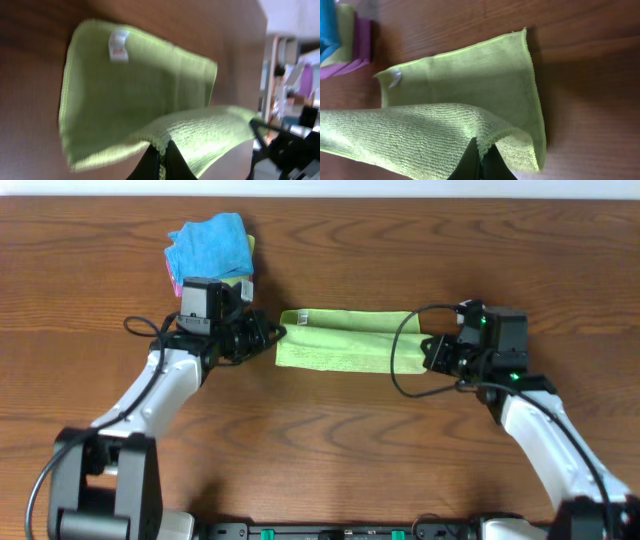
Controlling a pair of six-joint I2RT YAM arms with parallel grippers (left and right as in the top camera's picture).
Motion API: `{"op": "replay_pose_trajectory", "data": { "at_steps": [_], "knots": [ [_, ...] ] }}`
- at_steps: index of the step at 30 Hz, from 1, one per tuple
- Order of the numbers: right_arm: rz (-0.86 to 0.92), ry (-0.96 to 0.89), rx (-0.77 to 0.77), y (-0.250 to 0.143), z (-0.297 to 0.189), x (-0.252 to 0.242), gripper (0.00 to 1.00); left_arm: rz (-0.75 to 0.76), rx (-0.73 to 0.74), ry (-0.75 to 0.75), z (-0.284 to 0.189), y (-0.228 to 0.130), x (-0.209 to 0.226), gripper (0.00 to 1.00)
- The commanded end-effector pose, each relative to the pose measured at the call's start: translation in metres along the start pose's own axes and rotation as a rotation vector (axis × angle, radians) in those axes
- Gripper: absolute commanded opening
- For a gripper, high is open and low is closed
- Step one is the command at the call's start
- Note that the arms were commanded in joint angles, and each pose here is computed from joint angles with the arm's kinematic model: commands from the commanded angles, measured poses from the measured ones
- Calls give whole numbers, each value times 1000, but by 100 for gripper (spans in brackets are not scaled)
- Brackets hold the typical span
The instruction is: Fold the cloth
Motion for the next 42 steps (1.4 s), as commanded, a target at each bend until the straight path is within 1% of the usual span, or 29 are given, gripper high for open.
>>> {"op": "replay_pose_trajectory", "data": {
  "at_steps": [1,11,20,28,30,32,34,37,38,39,41,42],
  "knots": [
    [40,-41,9,-1,13,-9,1,-81,-49,32,12,14,12,6],
    [26,-56,-63,12,39,-21,1,-87,-138,6,35,40,22,6],
    [10,-72,-106,18,53,-28,1,-95,-174,-9,47,51,30,6],
    [2,-87,-70,6,72,-30,1,-97,-215,17,48,57,35,6],
    [-11,-84,-59,3,75,-27,1,-98,-217,19,48,57,36,7],
    [-21,-87,-56,2,76,-25,2,-98,-218,19,48,57,36,11],
    [-25,-87,-59,3,76,-23,12,-97,-218,18,48,57,35,27],
    [-25,-85,-59,3,76,-23,21,-98,-218,18,47,57,36,30],
    [-25,-80,-58,3,76,-23,30,-98,-217,16,47,58,35,31],
    [-26,-67,-59,3,75,-21,32,-98,-216,13,46,58,35,31],
    [-28,-39,-59,4,72,-16,40,-93,-208,-2,44,57,31,31],
    [-30,-24,-62,6,70,-13,46,-90,-207,-11,42,58,29,31]
  ]
}}
Point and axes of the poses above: each gripper's point midway between its finger pads, its own z axis out along the fingers, its own x axis along the line the jaws close on, y = z × x, the point moved 4 cm from there along -z, back along the fingers, and after that the axes turned 13 degrees about -z, right-handed, at the moved point
